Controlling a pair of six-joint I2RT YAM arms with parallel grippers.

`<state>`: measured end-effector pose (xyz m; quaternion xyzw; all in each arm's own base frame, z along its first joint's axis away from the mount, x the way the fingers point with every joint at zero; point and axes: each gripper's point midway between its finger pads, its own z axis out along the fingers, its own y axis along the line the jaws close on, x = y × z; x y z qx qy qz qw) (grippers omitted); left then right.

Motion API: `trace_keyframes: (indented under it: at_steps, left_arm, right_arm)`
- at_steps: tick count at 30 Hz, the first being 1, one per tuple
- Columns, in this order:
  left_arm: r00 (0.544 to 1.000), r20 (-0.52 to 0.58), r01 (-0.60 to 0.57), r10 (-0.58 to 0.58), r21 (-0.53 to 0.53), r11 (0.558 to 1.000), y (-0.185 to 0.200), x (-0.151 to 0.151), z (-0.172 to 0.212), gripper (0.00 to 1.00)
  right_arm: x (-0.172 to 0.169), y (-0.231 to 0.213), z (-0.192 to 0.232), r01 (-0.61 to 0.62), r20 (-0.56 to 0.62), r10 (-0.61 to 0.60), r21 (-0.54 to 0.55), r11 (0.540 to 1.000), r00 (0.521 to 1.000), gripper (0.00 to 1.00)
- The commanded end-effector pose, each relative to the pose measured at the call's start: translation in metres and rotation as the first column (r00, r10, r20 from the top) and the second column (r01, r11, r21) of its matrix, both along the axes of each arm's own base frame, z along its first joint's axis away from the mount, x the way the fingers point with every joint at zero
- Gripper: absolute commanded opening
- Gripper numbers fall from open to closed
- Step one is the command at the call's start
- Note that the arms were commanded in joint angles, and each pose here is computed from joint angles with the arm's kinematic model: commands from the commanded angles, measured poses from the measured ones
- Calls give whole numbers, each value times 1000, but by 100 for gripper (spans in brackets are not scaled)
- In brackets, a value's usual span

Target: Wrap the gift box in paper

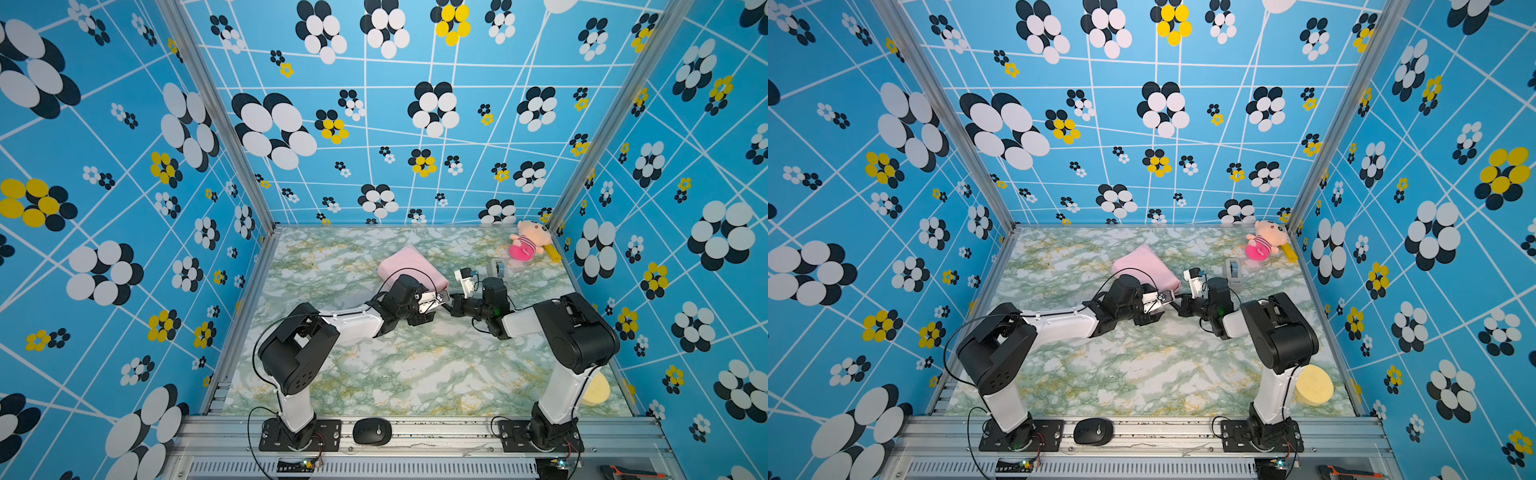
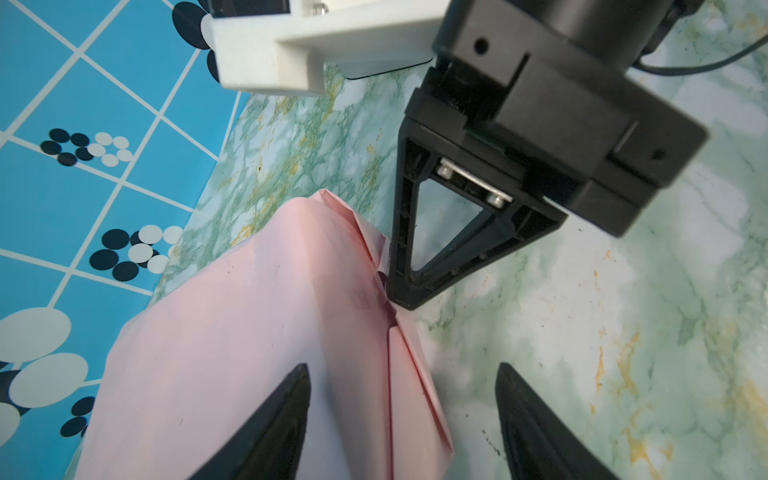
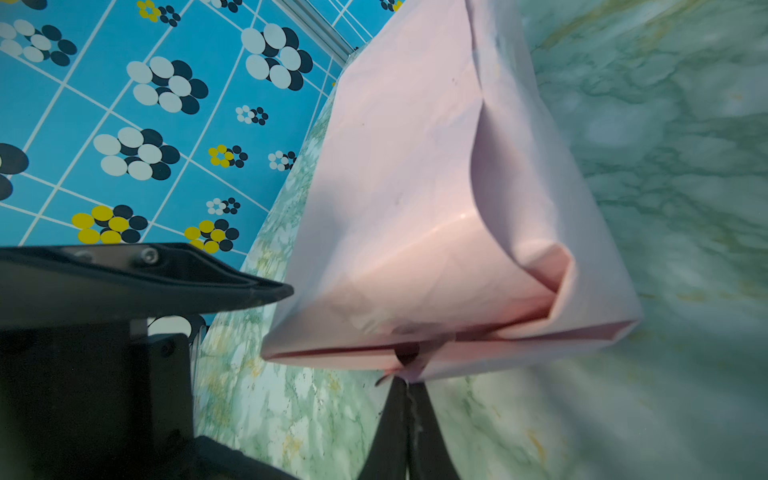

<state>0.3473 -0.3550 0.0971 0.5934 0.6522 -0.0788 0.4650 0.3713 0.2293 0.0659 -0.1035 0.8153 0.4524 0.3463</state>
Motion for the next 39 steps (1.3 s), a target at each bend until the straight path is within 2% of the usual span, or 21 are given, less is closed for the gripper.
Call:
trace_keyframes:
  at_steps: [1,8,14,18,22,27,39]
  left_arm:
    - [1000,-13,3,-2,7,1000,-5,7,-6,75]
    - [996,-40,-71,74,58,996,3,16,-31,74]
    - [989,-28,-143,147,101,985,15,23,-45,70]
    - [987,-31,-152,156,105,983,17,23,-52,69]
    - [986,-26,-160,164,122,980,20,21,-61,61]
    - [984,-8,-174,177,153,973,21,21,-68,56]
    - [973,-5,-228,233,184,956,28,25,-70,49]
  right_arm:
    - [4,5,5,-17,34,17,9,1000,999,6]
    - [3,5,6,-18,37,18,9,1000,999,6]
    - [3,4,7,-17,40,17,8,1000,999,5]
    - [4,5,8,-18,42,17,10,1000,999,5]
    - [5,5,10,-18,46,17,12,1000,999,5]
    - [6,6,10,-17,48,16,15,1000,999,5]
    - [7,5,14,-4,57,3,25,1000,998,4]
